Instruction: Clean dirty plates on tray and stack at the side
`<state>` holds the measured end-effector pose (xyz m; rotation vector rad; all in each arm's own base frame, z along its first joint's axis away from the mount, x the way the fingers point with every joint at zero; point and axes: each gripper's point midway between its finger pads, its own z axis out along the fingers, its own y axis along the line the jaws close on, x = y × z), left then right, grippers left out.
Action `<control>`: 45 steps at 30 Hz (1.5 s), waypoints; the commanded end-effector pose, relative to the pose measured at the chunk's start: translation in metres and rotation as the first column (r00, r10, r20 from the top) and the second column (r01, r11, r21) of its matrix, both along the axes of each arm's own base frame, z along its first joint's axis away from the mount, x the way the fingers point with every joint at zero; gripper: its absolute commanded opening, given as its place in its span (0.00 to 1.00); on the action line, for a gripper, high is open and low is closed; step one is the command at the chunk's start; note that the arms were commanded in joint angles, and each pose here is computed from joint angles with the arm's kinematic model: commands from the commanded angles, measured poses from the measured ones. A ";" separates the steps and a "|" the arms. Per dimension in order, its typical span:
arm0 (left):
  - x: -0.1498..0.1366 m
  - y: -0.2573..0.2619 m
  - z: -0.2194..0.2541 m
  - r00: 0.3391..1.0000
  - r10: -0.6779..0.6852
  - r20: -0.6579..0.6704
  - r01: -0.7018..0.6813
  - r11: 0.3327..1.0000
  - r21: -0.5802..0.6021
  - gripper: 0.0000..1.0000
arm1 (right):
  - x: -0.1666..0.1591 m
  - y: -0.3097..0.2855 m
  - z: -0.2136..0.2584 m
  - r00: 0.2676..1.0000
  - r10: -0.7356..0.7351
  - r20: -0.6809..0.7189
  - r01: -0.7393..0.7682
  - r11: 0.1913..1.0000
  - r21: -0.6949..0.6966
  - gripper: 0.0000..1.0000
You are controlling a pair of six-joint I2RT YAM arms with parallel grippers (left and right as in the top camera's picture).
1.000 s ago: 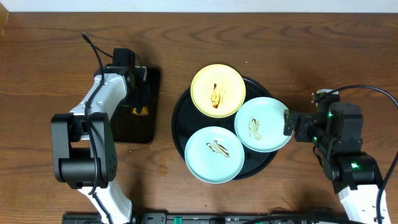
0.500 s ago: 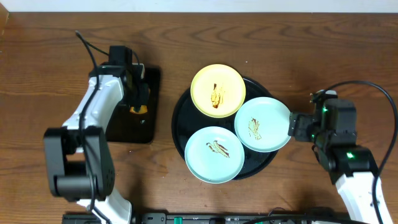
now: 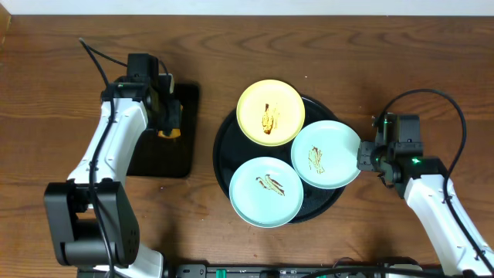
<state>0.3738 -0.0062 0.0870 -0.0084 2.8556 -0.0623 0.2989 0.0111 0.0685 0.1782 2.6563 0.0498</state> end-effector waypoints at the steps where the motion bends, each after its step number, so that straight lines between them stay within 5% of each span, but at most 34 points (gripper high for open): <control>1: 0.002 0.000 0.011 0.999 0.010 0.035 -0.010 1.000 0.001 0.08 | 0.005 -0.004 0.001 1.000 -0.015 0.000 0.015 1.000 0.008 0.49; 12: 0.002 0.000 0.011 0.999 0.011 0.036 -0.011 1.000 0.000 0.07 | 0.001 0.001 -0.022 0.997 -0.004 -0.077 0.006 1.000 0.027 0.50; 26: 0.005 0.000 0.013 0.999 0.014 0.052 -0.014 1.000 0.000 0.08 | 0.003 0.000 -0.047 0.991 -0.006 -0.133 0.009 1.000 0.022 0.24; 35: 0.022 0.010 0.048 0.976 0.070 0.205 -0.078 0.996 0.032 0.08 | 0.005 0.000 -0.046 0.992 -0.005 -0.127 0.008 1.000 0.022 0.01; 45: 0.017 0.010 0.113 0.922 0.069 0.380 -0.082 0.996 0.017 0.08 | 0.011 0.009 -0.043 0.995 0.020 -0.098 -0.013 0.997 0.070 0.01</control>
